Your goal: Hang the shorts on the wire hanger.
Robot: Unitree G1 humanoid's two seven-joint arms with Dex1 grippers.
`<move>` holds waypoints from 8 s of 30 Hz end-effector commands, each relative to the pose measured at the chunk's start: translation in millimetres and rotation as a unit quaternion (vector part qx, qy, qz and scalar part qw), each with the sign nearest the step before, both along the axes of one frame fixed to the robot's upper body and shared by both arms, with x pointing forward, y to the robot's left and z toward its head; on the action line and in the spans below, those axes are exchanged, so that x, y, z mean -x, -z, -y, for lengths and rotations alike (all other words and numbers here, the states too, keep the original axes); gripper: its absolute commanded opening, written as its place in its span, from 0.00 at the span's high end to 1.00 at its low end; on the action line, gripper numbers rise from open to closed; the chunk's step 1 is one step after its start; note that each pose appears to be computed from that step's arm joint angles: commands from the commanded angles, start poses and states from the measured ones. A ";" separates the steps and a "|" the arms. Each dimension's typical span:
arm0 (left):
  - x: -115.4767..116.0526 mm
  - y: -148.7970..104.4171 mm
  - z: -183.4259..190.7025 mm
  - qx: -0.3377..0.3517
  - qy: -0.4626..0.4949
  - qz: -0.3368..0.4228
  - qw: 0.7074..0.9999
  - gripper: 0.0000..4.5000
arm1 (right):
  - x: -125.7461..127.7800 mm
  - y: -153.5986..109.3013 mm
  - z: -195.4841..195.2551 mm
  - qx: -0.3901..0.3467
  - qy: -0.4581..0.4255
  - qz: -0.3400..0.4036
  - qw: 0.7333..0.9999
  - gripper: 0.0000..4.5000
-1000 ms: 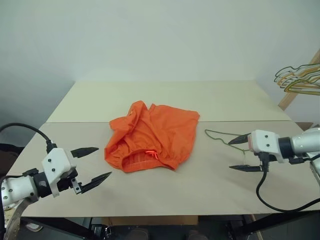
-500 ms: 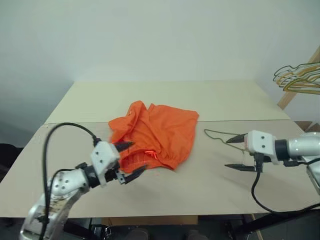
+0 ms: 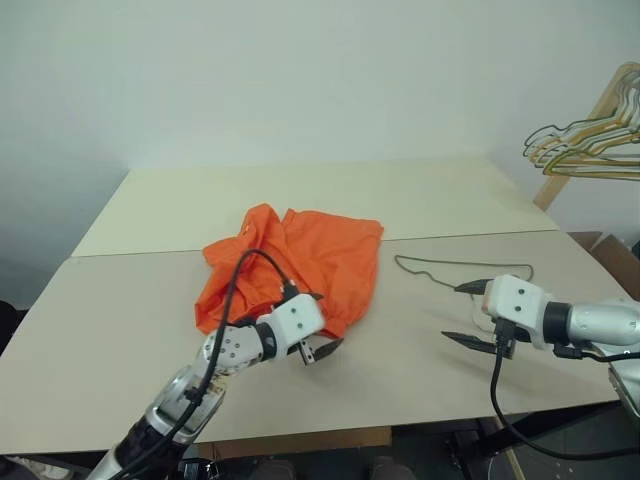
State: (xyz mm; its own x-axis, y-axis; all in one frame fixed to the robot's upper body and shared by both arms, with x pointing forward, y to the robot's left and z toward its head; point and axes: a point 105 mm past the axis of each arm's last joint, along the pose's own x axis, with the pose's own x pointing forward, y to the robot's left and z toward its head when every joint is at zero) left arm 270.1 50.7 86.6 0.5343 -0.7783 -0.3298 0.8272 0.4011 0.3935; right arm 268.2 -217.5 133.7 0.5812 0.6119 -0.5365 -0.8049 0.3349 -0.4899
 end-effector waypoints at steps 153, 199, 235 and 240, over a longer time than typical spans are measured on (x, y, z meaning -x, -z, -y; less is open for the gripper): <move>43.4 -4.1 -120.3 -0.121 0.032 0.013 0.992 1.00 | -30.3 34.0 -40.5 0.204 -0.195 0.070 0.957 1.00; 39.8 -39.7 -34.6 0.011 0.087 0.025 0.996 0.01 | -51.7 -43.7 -34.4 0.104 -0.174 0.136 0.970 0.44; -48.2 12.8 -186.4 -0.181 0.000 0.032 0.983 0.00 | 1.9 -8.5 -185.4 -0.029 -0.177 0.066 0.982 0.01; -45.3 28.3 -178.5 -0.199 0.049 0.010 0.979 0.26 | -1.2 -12.1 -182.1 -0.032 -0.163 0.076 0.983 0.00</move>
